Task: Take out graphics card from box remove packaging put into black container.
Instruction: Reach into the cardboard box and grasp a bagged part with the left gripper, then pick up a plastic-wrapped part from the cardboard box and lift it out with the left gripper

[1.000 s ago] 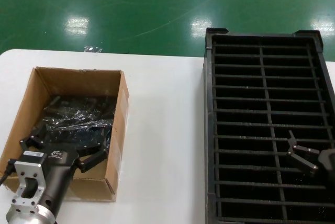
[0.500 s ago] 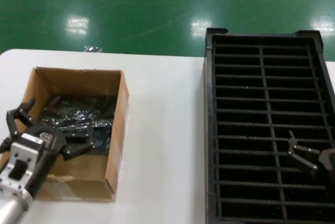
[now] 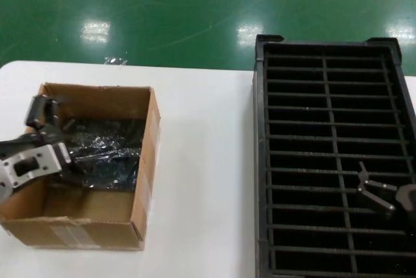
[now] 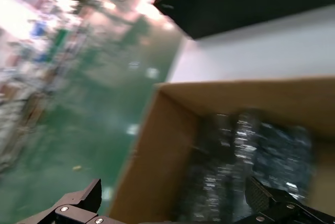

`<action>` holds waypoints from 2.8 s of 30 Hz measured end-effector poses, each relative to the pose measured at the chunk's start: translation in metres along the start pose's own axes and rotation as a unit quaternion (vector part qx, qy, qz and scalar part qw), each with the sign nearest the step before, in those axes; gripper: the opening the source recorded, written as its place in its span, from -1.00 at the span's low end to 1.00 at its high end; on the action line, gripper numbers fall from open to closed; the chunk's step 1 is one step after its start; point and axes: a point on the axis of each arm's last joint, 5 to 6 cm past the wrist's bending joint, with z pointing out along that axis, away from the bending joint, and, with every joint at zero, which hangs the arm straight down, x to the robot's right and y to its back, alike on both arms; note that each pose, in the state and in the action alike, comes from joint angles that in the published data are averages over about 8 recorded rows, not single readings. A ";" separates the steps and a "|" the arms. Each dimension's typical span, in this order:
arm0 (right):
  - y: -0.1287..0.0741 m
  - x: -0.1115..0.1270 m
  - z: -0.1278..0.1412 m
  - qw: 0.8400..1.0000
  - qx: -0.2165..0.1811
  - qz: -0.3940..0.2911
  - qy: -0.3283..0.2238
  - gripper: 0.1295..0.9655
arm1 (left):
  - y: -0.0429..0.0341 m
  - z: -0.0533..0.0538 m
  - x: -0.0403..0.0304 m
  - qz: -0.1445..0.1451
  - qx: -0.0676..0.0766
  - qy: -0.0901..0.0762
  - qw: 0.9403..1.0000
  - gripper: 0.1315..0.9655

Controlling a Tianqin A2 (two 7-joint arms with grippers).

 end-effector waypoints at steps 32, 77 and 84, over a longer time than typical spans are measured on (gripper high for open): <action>0.000 0.000 0.000 1.000 0.000 0.000 0.000 1.00 | 0.0153 0.070 0.0035 0.124 -0.056 0.055 0.989 0.75; 0.000 0.000 0.000 1.000 0.000 0.000 0.000 1.00 | 0.0129 0.050 0.0030 0.162 -0.047 0.027 0.985 -0.96; 0.000 0.000 0.000 1.000 0.000 0.000 0.000 1.00 | -0.0045 0.023 -0.0086 0.192 -0.035 -0.011 0.981 -0.98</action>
